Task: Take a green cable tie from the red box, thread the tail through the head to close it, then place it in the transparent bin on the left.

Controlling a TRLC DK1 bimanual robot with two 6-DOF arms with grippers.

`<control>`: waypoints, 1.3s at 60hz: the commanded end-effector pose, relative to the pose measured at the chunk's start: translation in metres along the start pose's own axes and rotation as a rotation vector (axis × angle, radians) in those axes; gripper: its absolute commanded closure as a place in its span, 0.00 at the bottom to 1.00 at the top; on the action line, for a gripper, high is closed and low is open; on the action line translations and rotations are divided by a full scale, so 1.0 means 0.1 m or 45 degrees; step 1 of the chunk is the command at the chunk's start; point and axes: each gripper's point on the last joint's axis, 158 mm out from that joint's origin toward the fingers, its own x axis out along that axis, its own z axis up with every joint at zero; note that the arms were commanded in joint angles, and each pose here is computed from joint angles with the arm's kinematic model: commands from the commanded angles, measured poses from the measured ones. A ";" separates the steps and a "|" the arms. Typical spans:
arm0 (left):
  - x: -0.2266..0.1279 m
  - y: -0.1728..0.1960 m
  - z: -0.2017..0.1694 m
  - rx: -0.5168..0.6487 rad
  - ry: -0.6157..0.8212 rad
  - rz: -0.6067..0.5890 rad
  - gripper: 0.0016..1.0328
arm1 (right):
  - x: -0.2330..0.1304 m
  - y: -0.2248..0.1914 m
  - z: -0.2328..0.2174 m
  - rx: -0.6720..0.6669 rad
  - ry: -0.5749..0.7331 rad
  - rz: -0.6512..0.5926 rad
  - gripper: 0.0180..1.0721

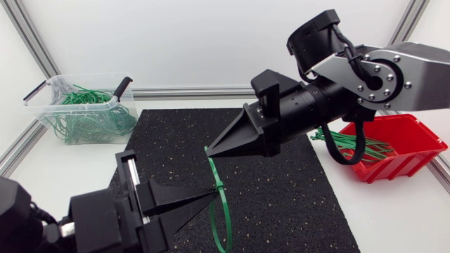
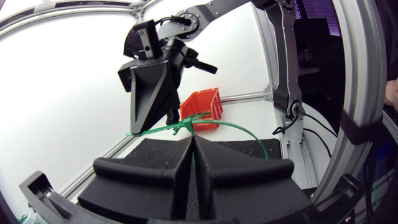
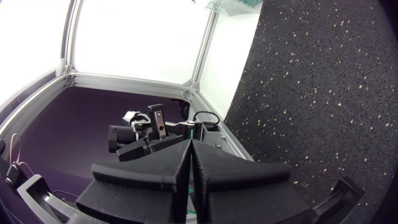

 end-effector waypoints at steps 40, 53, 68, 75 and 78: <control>-0.84 2.45 -0.73 -0.286 0.163 0.956 0.96 | -0.62 -1.25 1.03 -0.686 -0.679 -0.891 0.04; -1.49 3.26 -0.66 -0.315 0.148 1.288 0.96 | -0.85 -1.28 1.07 -0.732 -0.741 -0.999 0.04; -2.09 4.26 -0.56 -0.410 0.095 1.584 0.96 | -0.98 -1.23 0.98 -0.764 -0.791 -1.035 0.04; -2.20 4.63 -0.56 -0.488 0.107 1.674 0.96 | -1.03 -1.21 0.91 -0.773 -0.807 -1.046 0.04; -2.27 4.79 -0.58 -0.491 0.114 1.729 0.96 | -1.04 -1.21 0.88 -0.780 -0.809 -1.052 0.04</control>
